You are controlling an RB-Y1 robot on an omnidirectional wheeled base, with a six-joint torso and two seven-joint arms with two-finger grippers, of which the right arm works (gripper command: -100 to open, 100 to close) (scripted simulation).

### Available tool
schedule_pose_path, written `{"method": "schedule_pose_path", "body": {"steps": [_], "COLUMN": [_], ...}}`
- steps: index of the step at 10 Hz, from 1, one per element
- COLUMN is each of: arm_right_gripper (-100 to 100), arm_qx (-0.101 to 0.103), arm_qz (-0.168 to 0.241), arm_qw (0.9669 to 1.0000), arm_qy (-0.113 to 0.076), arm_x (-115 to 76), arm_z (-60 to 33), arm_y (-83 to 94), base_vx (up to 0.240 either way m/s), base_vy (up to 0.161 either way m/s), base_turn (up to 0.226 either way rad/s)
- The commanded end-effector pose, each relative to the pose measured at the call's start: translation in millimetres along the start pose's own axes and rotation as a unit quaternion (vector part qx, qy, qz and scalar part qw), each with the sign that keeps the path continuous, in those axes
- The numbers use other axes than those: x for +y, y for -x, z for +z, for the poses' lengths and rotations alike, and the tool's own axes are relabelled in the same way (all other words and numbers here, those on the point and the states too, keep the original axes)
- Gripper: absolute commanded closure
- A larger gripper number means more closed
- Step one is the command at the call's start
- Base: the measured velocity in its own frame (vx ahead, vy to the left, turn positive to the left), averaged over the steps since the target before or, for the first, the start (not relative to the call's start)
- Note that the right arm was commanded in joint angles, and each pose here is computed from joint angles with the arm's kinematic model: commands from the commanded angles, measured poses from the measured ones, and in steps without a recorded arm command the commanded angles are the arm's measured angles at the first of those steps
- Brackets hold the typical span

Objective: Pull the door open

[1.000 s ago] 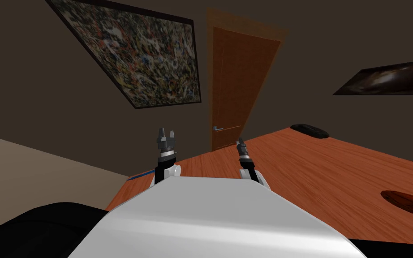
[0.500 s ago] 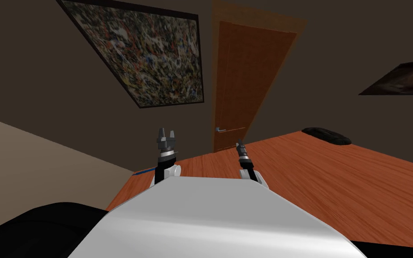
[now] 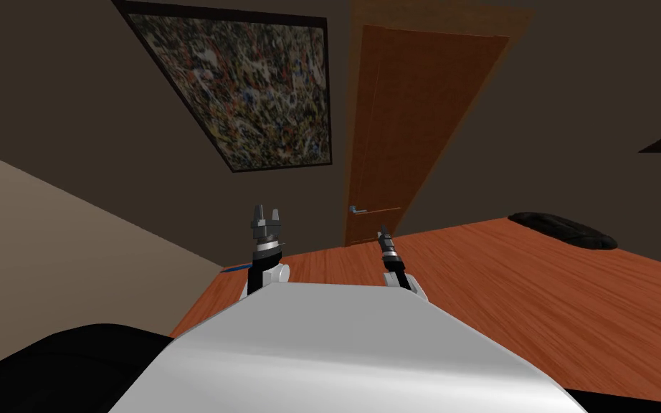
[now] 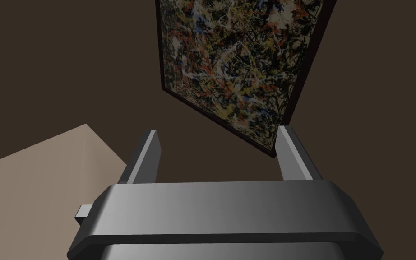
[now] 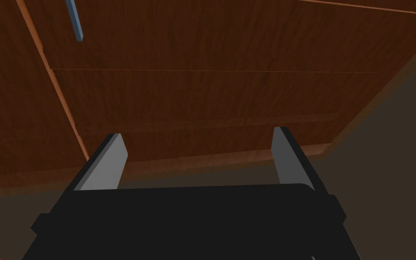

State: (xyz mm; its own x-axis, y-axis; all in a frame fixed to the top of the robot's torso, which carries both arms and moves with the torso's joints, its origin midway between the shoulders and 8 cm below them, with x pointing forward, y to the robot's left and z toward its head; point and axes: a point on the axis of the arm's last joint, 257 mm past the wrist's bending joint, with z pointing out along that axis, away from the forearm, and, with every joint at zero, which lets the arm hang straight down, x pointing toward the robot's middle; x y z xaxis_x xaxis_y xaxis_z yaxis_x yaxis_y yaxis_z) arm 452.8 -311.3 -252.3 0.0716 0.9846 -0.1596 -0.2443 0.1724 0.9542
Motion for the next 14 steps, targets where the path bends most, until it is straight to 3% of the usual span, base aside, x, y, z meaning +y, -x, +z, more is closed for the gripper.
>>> {"method": "schedule_pose_path", "body": {"steps": [1, 10, 14], "arm_right_gripper": [-100, -100, -100], "arm_qx": [0.000, -0.003, -0.006], "arm_qz": [0.003, 0.027, 0.041], "arm_qw": [0.9999, 0.9983, 0.9961], "arm_qy": [-0.010, -0.051, -0.078], "arm_x": [-10.6, -61.2, -89.1], "arm_z": [-1.6, -8.6, -18.0], "arm_y": [1.3, 8.8, 10.8], "base_vx": [0.053, 0.052, 0.060], "base_vy": [-0.025, -0.027, -0.042], "base_turn": [0.056, 0.112, 0.110]}}
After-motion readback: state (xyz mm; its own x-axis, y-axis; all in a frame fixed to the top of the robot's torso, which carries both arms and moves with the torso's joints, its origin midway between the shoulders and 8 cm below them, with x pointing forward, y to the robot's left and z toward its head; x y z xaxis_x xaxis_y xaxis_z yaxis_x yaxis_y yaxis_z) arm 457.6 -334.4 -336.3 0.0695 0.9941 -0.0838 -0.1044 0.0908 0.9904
